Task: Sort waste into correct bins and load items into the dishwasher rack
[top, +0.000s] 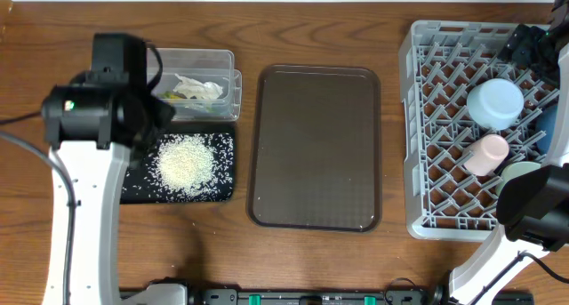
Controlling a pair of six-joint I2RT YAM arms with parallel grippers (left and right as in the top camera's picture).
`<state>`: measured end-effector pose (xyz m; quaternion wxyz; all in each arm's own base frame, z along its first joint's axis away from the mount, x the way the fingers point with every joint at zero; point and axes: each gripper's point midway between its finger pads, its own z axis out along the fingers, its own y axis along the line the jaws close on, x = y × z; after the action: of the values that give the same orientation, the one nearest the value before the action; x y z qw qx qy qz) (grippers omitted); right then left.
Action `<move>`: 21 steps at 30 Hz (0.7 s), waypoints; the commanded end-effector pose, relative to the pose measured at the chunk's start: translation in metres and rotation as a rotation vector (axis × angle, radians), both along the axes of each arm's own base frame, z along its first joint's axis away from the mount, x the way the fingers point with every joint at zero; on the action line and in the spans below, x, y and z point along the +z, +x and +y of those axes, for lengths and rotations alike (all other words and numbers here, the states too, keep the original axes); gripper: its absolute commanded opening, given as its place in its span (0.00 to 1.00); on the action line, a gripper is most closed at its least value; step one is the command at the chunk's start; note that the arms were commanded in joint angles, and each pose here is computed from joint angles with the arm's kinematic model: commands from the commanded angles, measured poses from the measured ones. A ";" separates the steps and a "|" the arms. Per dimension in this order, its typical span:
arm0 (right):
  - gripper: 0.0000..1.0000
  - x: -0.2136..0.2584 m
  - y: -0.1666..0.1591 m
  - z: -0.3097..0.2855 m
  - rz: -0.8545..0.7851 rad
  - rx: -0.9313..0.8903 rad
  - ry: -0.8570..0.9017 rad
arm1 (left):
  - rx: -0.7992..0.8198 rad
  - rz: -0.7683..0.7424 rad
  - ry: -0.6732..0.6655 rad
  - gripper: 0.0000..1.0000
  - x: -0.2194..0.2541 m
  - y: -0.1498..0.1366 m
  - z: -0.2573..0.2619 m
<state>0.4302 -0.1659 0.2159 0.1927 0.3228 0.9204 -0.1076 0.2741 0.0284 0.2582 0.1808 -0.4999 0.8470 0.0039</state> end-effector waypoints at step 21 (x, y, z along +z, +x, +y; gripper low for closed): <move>0.99 -0.002 -0.001 -0.003 0.009 0.004 -0.004 | -0.023 -0.328 0.005 0.88 0.049 -0.196 0.003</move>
<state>0.4302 -0.1659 0.2159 0.1927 0.3228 0.9204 -0.1075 0.1005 0.0311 0.3184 0.3351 -0.4849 0.8028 -0.0903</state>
